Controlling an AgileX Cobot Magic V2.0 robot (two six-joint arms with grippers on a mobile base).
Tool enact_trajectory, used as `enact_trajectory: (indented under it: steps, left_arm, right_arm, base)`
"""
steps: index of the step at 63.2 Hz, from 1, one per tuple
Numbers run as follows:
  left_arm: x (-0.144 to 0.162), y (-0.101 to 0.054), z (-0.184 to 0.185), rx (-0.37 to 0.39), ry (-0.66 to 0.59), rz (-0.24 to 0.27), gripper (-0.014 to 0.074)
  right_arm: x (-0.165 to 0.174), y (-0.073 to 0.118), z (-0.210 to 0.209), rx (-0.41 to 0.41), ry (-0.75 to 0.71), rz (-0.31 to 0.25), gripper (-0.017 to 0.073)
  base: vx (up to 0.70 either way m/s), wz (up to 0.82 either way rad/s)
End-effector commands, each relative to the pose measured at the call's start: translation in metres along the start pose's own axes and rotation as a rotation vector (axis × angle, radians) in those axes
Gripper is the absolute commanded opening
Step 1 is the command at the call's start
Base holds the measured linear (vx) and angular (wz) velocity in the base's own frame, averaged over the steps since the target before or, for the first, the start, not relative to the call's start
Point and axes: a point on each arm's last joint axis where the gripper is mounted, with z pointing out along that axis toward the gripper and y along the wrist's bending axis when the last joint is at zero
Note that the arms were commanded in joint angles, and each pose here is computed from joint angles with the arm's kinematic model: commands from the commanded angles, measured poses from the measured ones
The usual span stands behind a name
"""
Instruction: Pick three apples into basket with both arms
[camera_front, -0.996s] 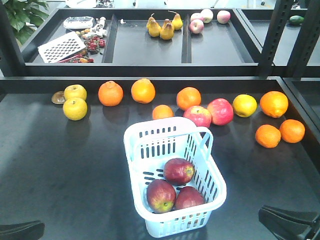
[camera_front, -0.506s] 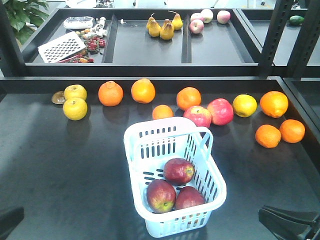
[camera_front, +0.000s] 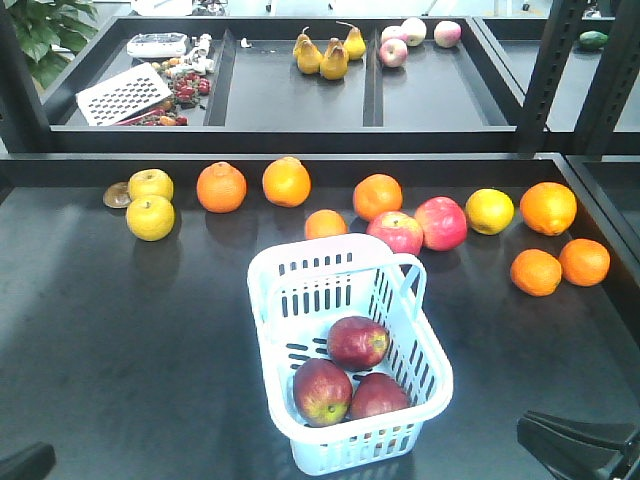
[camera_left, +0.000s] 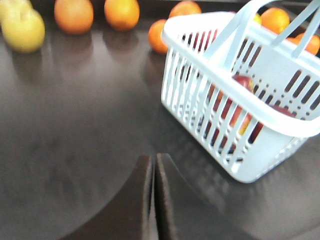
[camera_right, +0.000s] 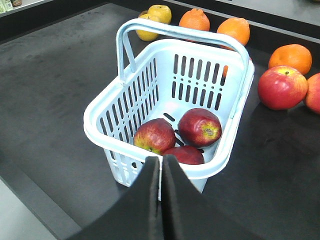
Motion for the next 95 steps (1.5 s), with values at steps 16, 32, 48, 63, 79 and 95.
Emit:
enact_trajectory:
  steps: [16, 32, 48, 63, 79, 95]
  left_arm:
    - [-0.015, 0.007, -0.024, -0.109, -0.328, 0.132, -0.0006]
    - [-0.013, 0.018, -0.035, -0.313, -0.393, 0.090, -0.0006]
    - [-0.013, 0.021, -0.036, -0.381, -0.397, 0.077, -0.0006]
    - [-0.013, 0.021, -0.036, -0.382, -0.393, 0.076, -0.0006]
    - [-0.013, 0.021, -0.036, -0.382, -0.395, 0.077, -0.0006]
    - [-0.013, 0.021, -0.036, -0.382, -0.395, 0.077, -0.0006]
  right_arm:
    - [-0.011, -0.003, -0.002, 0.030, -0.057, 0.010, -0.0005]
    - [-0.011, -0.003, -0.002, 0.030, -0.057, 0.010, -0.0004]
    - [-0.011, -0.003, -0.002, 0.030, -0.057, 0.010, -0.0004]
    - [-0.011, -0.003, -0.002, 0.030, -0.057, 0.010, -0.0004]
    - [-0.011, -0.003, -0.002, 0.030, -0.057, 0.010, -0.0004]
    - [-0.011, -0.003, -0.002, 0.030, -0.057, 0.010, -0.0004]
  base:
    - [0.00, 0.00]
    - [0.00, 0.00]
    - [0.00, 0.00]
    - [0.00, 0.00]
    - [0.00, 0.00]
    - [0.00, 0.00]
